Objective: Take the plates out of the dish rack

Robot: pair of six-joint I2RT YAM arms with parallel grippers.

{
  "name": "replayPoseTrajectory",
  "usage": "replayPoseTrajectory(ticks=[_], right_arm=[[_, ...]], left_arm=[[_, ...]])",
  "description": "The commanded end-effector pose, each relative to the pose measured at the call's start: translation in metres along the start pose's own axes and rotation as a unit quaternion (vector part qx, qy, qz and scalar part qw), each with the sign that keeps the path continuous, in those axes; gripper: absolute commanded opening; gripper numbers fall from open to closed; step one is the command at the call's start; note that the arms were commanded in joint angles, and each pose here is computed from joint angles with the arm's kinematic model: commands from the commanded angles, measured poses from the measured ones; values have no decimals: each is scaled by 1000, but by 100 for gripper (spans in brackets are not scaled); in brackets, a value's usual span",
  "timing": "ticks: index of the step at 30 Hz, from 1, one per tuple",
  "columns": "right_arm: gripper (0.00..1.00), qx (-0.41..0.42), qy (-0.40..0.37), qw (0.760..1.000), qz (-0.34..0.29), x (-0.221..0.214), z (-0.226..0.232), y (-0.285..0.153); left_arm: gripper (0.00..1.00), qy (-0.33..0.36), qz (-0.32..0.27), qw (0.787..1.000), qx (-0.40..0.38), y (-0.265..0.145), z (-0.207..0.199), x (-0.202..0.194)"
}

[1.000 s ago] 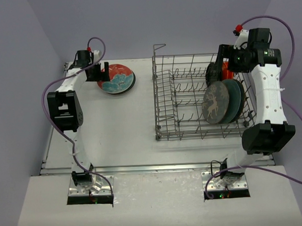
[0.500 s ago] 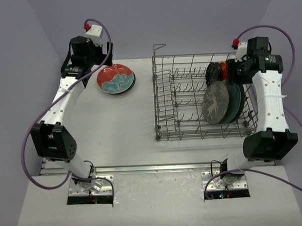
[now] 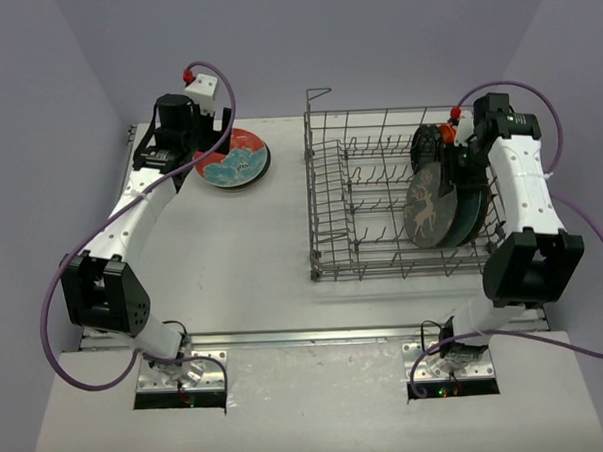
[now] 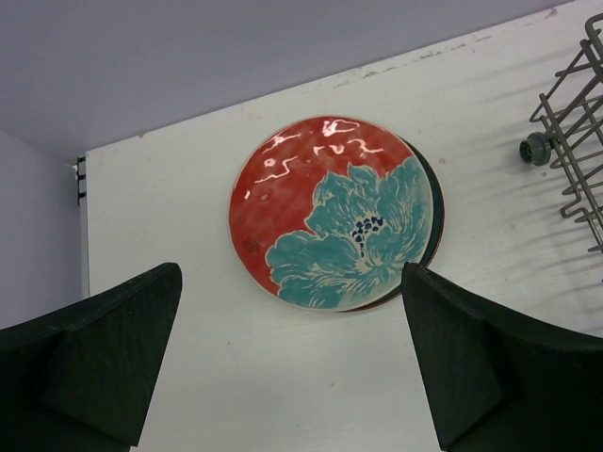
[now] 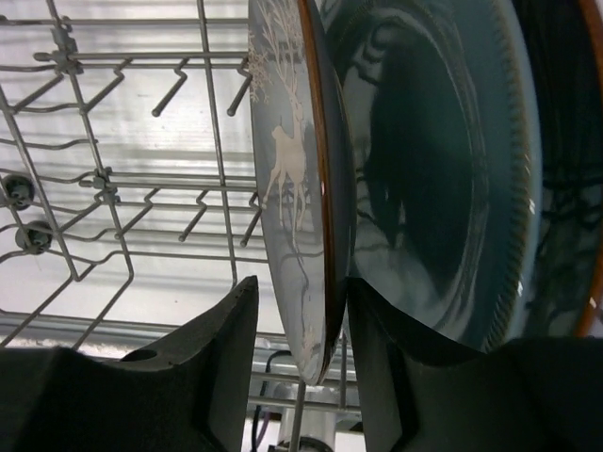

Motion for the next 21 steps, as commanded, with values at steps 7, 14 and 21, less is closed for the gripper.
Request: replayPoseTrajectory(ticks=[7, 14, 21], right_arm=[[21, -2, -22, 999, 26, 15, 17, 29], [0, -28, -34, 999, -26, 19, 19, -7], [0, -6, -66, 985, -159, 29, 30, -91]], left_arm=[[100, 3, -41, 999, 31, -29, 12, 19], [100, -4, -44, 999, 23, -30, 11, 22], [100, -15, -61, 998, -8, -33, 7, 33]])
Point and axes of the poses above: each gripper's point midway between its finger pads, its own y axis out along the fingers, its own z axis along the line the jaws close on, x = y × z, the point moved 9 cm from there along -y, back along the fingers, and after that the axes turned 5 degrees about y, right-handed, at the moved point
